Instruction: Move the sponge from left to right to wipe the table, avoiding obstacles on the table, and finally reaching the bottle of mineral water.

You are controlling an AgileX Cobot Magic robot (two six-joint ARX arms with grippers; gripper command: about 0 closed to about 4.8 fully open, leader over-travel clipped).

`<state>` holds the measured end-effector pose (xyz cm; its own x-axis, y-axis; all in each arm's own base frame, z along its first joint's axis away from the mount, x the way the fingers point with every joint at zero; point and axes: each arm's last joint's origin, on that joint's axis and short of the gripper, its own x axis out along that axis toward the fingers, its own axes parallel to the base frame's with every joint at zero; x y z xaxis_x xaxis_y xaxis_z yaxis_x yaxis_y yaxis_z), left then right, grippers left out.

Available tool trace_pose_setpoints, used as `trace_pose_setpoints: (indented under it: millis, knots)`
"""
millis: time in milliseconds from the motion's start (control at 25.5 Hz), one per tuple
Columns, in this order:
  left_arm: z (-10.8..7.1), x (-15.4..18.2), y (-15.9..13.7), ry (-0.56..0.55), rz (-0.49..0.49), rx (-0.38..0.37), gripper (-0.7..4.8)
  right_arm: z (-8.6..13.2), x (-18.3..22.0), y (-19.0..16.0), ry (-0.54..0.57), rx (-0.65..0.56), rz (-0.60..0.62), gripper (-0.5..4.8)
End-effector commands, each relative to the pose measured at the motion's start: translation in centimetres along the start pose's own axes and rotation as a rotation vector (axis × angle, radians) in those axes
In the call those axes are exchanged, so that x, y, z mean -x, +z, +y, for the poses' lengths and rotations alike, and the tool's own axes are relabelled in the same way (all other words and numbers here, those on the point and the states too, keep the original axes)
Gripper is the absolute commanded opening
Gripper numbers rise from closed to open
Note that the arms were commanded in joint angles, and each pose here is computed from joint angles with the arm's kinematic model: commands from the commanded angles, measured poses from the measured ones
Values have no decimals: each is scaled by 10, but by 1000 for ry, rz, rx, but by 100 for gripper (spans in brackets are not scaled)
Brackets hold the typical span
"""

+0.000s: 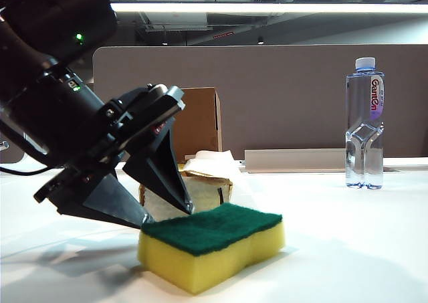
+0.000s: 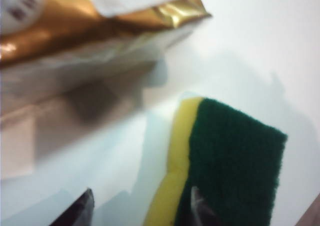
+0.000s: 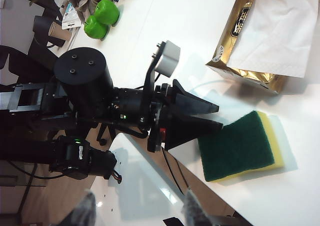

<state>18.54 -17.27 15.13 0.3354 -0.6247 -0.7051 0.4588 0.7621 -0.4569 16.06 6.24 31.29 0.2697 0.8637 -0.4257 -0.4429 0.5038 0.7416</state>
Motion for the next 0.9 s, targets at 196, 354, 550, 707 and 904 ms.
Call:
trace_pose_setpoints:
  millis: [196, 354, 550, 707, 904]
  knots:
    - [1, 9, 5, 3, -33, 5, 283, 2, 1, -2, 34, 0, 19, 230]
    - [-2, 16, 7, -11, -59, -3, 283, 1, 1, -6, 23, -30, 48, 230]
    - [-10, 30, 17, -13, -135, -67, 283, 1, 2, -11, 13, -47, 75, 230]
    - [-11, 45, 29, 4, -194, -59, 283, 1, 3, -12, 11, -55, 81, 230]
    - [-4, 70, 50, 41, -214, -79, 284, 4, 6, -17, 6, -69, 91, 230]
